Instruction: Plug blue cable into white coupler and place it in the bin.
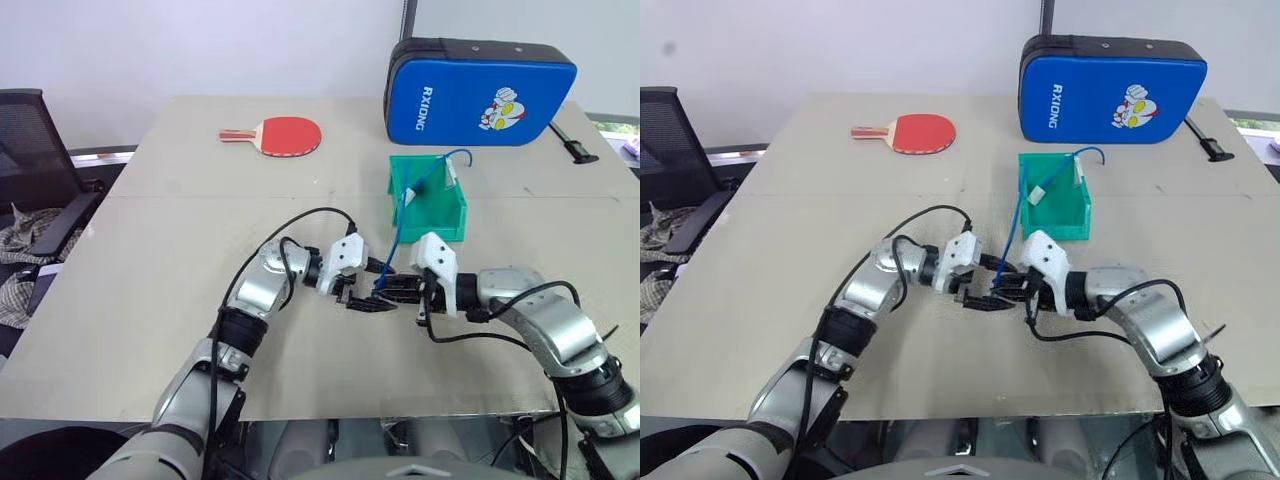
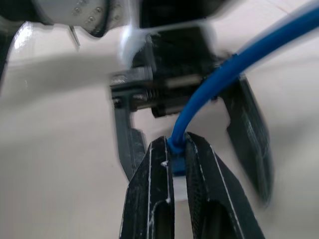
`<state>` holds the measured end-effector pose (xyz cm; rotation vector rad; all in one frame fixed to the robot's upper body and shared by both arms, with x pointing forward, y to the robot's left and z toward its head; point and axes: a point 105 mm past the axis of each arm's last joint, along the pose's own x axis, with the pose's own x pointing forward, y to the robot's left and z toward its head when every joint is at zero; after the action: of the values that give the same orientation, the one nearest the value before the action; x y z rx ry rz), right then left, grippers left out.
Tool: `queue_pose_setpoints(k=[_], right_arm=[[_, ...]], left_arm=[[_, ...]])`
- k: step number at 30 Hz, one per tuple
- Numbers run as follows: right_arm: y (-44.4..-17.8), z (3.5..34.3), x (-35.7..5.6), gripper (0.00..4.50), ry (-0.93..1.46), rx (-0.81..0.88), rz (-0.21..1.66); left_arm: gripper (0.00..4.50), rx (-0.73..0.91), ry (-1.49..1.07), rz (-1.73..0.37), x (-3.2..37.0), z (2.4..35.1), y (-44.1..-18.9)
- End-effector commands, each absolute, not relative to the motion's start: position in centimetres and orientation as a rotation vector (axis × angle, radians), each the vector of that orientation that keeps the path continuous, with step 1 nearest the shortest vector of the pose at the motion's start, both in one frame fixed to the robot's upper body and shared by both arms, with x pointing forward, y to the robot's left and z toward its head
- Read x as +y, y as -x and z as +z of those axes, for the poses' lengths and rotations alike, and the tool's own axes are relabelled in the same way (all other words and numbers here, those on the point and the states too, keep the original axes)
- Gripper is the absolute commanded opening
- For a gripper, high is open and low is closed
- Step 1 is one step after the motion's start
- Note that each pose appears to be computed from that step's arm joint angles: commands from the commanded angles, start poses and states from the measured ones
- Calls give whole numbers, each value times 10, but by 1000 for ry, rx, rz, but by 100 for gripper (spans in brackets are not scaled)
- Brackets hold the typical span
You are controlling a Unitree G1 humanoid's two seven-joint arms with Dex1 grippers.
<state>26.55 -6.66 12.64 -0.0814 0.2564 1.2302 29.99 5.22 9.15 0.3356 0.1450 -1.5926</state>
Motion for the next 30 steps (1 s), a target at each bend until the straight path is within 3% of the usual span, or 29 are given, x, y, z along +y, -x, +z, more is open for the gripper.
queue_pose_setpoints(k=[1,5,8,12,17,20,21,26,27,29,30], right_arm=[[-258,175,-84,0,30,100,1186],[-255,202,-110,0,29,31,1081],[-279,233,-136,0,51,-65,886],[-310,251,-156,0,92,-102,730],[-351,253,-168,0,100,-82,618],[-379,234,-164,0,35,32,635],[-388,224,-163,74,39,84,644],[-408,212,-174,282,50,134,621],[-408,212,-178,351,52,134,615],[-405,213,-184,429,65,133,608],[-404,213,-186,446,69,133,607]], left_arm=[[448,102,-283,-1524,63,112,-293],[448,52,-238,-1377,80,124,-283],[448,-104,-128,-1251,93,142,-269],[448,-120,-58,-1108,111,151,-259],[448,-191,0,-1021,123,167,-252],[448,-199,19,-994,126,170,-250],[450,-203,22,-992,125,171,-249],[450,-203,29,-991,124,171,-247],[450,-201,30,-990,125,171,-247],[450,-200,28,-988,125,171,-247],[450,-199,28,-988,125,171,-246]])
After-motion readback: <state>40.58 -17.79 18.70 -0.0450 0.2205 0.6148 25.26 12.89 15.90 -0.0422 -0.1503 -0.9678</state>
